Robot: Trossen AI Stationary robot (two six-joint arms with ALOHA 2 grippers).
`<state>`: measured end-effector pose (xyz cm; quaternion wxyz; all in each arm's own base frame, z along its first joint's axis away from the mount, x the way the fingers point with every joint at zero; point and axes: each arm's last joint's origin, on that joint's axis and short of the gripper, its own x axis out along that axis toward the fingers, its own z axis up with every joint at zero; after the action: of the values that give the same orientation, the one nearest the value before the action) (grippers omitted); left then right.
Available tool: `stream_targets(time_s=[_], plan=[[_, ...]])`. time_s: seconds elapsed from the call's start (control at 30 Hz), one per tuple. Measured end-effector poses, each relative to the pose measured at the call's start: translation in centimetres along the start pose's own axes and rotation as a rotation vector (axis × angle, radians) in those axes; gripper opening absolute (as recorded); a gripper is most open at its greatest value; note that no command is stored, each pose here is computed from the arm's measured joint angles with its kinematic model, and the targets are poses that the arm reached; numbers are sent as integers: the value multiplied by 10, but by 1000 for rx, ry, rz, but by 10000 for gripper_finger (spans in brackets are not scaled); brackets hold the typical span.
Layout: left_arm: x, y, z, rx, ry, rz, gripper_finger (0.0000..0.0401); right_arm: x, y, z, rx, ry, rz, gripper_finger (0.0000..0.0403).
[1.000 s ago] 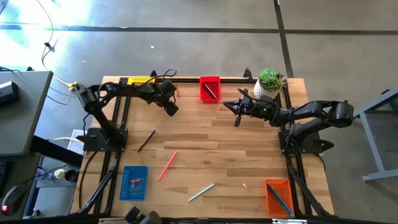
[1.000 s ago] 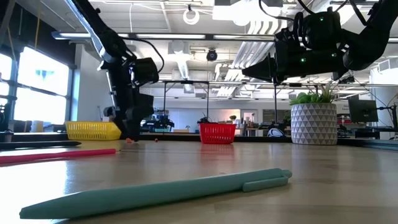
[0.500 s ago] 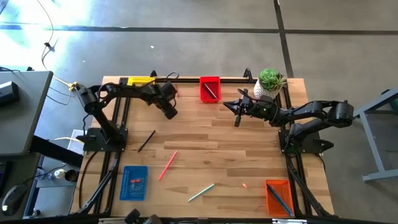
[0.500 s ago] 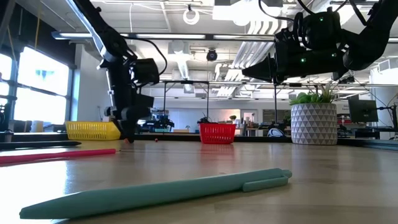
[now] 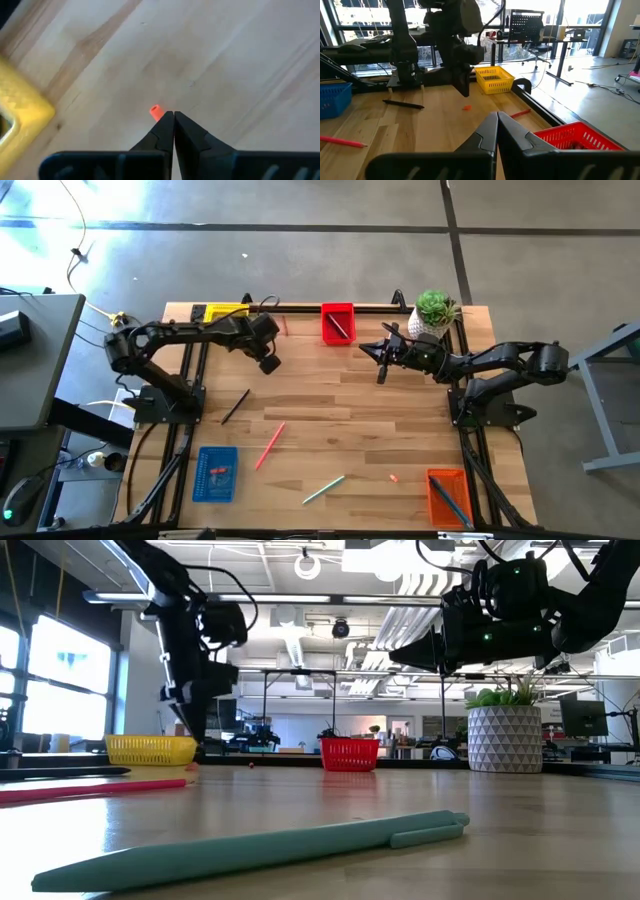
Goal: Sort crayons/erasers/pens/pencils in bins
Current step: Put the top orange eraser into the blue bin
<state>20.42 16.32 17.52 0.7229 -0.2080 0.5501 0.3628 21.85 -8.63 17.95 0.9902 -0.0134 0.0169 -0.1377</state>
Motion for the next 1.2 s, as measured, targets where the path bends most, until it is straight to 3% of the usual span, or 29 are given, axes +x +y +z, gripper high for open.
stream_targets(time_s=[0.17,0.4,0.57,1.0,1.2], plan=[[-2,2,-8,-179,62,-6,37,0,0,0,0,0,0,0],[18,4,-15,-268,-46,-2,111,0,0,0,0,0,1,0],[27,10,-24,-310,-45,19,138,0,0,0,0,0,1,0],[41,12,-35,-312,-105,-32,105,0,0,0,0,-1,1,0],[41,7,-33,-230,-130,-61,77,0,0,0,0,-1,1,0]])
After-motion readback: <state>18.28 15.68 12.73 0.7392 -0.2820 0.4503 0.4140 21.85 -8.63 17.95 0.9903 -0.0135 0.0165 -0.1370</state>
